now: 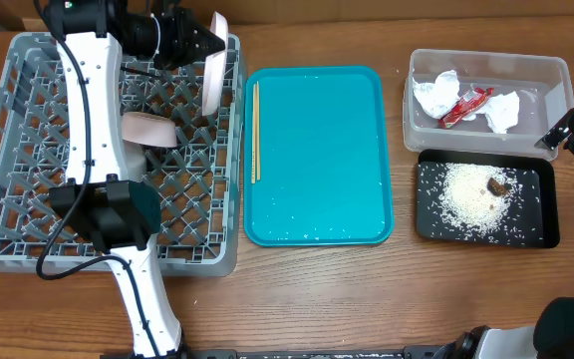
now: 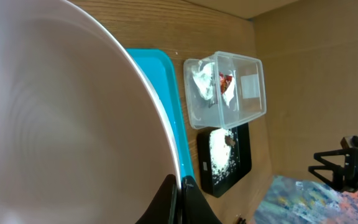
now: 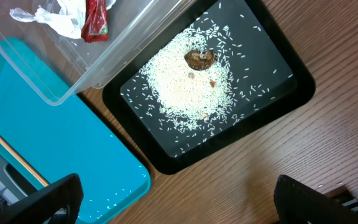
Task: Sort waste into correct bins and load items into the dishwasher
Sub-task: 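Carry the pink plate over the rack with the left gripper, then lower the pink plate upright into the rack slots, then open the left gripper and move it to the chopsticks on the teal tray, then lower the left gripper onto the wooden chopsticks and grasp them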
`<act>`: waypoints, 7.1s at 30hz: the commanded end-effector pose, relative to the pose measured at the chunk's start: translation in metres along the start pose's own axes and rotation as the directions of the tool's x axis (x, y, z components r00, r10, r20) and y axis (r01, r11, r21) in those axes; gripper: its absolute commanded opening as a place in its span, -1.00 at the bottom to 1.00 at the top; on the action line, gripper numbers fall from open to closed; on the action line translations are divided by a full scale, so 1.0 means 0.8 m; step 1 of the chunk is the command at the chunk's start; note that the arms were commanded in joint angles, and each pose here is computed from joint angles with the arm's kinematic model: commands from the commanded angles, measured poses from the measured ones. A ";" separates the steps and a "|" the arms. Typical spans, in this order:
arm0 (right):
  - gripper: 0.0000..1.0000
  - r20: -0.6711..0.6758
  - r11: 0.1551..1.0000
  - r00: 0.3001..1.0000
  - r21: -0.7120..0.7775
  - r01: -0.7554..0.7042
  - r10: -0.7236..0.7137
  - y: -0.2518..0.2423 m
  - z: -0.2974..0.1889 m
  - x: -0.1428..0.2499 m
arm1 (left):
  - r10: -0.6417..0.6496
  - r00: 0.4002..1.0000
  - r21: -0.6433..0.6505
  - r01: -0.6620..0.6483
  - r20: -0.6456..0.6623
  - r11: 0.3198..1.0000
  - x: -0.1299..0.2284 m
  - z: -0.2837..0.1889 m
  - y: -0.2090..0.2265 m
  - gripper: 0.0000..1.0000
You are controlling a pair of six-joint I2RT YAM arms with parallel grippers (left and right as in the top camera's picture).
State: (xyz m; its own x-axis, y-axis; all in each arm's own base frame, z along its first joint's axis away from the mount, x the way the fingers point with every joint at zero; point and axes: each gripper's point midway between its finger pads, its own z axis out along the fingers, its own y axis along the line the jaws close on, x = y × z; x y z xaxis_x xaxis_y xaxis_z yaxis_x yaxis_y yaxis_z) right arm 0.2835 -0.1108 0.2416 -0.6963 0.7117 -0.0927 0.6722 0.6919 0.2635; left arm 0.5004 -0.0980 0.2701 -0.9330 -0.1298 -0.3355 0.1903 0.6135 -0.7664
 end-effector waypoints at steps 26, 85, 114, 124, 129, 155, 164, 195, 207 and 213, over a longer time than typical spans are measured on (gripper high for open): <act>1.00 0.037 1.000 0.999 -0.006 0.009 -0.009 0.003 -0.012 -0.001 | -0.134 0.987 -0.036 0.132 -0.087 0.991 0.012 0.045 0.059 -0.92; 1.00 0.037 1.000 0.999 -0.006 0.009 -0.009 0.003 -0.012 -0.001 | 0.098 0.990 -0.803 0.020 0.097 0.596 0.175 -0.209 -0.050 1.00; 1.00 0.043 1.000 0.999 -0.008 0.011 -0.011 0.003 -0.012 -0.003 | 0.152 0.920 -0.627 0.119 0.362 0.770 0.246 -0.182 -0.051 1.00; 1.00 0.040 1.000 0.999 -0.006 0.011 -0.010 0.003 -0.012 -0.002 | 0.419 0.882 -0.650 -0.192 0.214 0.735 0.246 -0.091 -0.108 1.00; 0.99 0.041 1.000 0.999 -0.006 0.011 -0.011 0.003 -0.012 -0.002 | 0.628 0.777 -0.630 -0.460 0.056 0.625 0.251 -0.029 -0.149 0.99; 1.00 0.040 1.000 0.999 -0.007 0.011 -0.010 0.003 -0.012 -0.002 | 0.284 0.945 -0.740 -0.074 0.163 0.669 0.173 0.113 -0.027 0.86; 0.99 0.040 1.000 0.999 -0.007 0.011 -0.010 0.003 -0.012 -0.002 | 0.152 0.971 -0.770 0.046 0.183 0.636 0.161 0.143 0.029 0.85; 1.00 0.039 1.000 0.999 -0.012 0.011 -0.010 0.004 -0.012 -0.002 | -0.033 0.978 -0.789 0.184 0.204 0.587 0.169 0.210 0.146 0.81; 1.00 0.039 1.000 0.999 -0.015 0.011 -0.010 0.005 -0.012 -0.002 | -0.083 0.987 -0.812 0.160 0.138 0.561 0.196 0.235 0.181 0.64; 1.00 0.039 1.000 0.999 -0.015 0.011 -0.010 0.005 -0.012 -0.002 | -0.093 0.988 -0.819 0.157 0.126 0.551 0.201 0.234 0.184 -0.18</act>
State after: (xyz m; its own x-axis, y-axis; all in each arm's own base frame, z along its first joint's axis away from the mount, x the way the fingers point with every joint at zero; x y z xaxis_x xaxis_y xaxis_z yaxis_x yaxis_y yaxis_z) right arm 0.2840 -0.1110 0.2418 -0.6957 0.7121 -0.0945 0.6720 0.6916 0.2649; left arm 0.4348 -0.1758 0.0089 -0.8940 -0.2817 -0.3485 -0.2878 0.9570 -0.0355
